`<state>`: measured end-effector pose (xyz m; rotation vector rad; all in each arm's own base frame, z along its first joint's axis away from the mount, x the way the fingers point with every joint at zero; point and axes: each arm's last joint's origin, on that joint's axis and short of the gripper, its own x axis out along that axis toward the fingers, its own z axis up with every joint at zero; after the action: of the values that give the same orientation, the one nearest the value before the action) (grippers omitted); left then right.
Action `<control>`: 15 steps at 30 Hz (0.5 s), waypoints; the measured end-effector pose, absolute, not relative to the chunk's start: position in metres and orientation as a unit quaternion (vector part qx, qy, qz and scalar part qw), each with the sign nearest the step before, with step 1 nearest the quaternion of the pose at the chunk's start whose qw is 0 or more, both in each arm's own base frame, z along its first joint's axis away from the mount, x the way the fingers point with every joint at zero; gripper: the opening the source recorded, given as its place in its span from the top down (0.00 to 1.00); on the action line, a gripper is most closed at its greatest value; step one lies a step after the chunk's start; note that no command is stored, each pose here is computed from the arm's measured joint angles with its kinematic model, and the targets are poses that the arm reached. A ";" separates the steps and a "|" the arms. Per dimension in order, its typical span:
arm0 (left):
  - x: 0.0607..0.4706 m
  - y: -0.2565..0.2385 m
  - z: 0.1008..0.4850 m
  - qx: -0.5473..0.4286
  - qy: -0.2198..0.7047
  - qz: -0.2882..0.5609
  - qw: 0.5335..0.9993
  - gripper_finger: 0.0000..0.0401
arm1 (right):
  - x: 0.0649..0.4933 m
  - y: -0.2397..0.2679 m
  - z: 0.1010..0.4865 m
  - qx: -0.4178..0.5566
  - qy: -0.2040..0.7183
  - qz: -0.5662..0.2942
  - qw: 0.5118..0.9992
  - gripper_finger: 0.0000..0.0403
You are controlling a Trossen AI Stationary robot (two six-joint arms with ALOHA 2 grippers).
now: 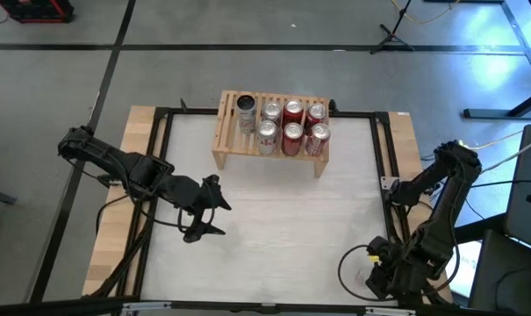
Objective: Place canned beverage on shelf
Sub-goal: Put the white and pink soda can on the shelf aligned with the other white and pink soda can
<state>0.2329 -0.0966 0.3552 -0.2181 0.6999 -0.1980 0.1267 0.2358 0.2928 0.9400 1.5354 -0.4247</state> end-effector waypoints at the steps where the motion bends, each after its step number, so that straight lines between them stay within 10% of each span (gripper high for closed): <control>1: 0.233 -0.097 0.355 -0.106 0.342 -0.097 0.929 0.17 | 0.127 0.237 0.291 0.404 0.663 -0.186 0.602 0.25; 15: 0.233 -0.096 0.355 -0.103 0.341 -0.095 0.930 0.17 | 0.134 0.247 0.270 0.357 0.664 -0.216 0.621 0.28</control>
<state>0.2329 -0.0964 0.3552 -0.2119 0.6977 -0.1939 0.1336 0.2468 0.2699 0.8207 1.5264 -0.4959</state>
